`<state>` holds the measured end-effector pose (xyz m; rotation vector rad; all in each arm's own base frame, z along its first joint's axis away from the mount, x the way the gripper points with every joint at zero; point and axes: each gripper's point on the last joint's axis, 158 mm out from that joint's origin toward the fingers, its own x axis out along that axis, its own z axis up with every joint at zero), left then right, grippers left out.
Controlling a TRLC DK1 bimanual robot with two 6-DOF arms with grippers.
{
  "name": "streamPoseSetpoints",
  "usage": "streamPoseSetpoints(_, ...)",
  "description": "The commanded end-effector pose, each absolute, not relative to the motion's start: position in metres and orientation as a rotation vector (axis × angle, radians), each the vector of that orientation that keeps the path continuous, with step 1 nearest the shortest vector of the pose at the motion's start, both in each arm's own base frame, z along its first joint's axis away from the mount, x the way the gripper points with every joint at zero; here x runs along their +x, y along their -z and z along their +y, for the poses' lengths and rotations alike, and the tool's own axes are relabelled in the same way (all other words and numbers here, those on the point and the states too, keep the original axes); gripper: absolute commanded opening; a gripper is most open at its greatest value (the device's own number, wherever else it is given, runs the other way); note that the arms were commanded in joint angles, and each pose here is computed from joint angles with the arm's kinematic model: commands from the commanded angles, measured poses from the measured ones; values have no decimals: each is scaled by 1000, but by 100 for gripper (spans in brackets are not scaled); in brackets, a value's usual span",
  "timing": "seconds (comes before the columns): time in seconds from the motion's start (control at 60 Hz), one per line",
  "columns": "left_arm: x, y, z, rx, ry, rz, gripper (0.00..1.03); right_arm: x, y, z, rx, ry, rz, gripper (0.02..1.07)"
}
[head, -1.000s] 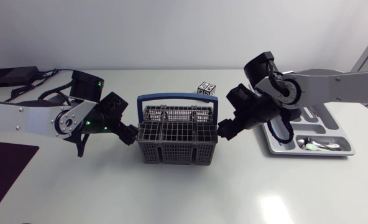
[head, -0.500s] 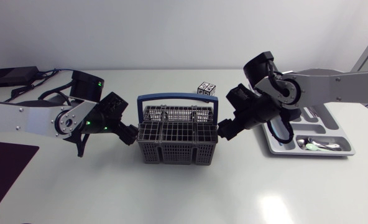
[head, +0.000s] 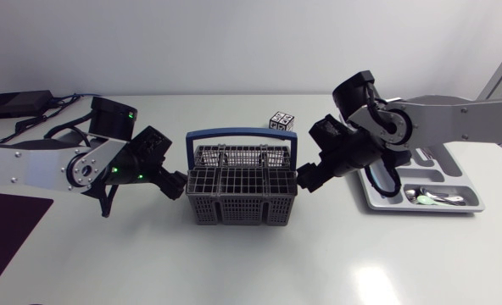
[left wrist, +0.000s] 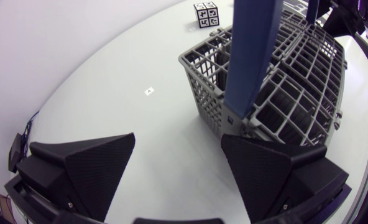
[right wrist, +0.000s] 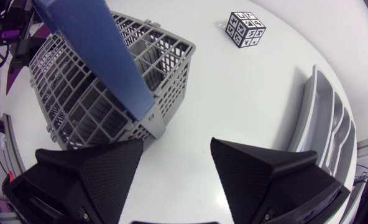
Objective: Transfer all utensils from the basket to the drawer tray.
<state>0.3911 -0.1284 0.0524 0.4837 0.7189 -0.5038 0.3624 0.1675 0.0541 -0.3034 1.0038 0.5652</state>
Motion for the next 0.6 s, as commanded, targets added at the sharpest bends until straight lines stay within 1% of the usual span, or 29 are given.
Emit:
streamPoseSetpoints(0.0,389,-63,-126,460,504,692,98,356,-55,169,-291,-569,998,95)
streamPoseSetpoints(0.317,383,-65,-123,461,501,693,98,353,-56,158,-300,-538,1000,95)
streamPoseSetpoints(0.383,382,-65,-123,461,501,693,98,352,-56,154,-305,-526,1003,97)
streamPoseSetpoints(0.483,380,-67,-120,459,497,694,98,351,-59,146,-312,-504,1005,102)
streamPoseSetpoints(0.583,376,-67,-109,453,476,704,98,351,-63,135,-319,-475,999,102)
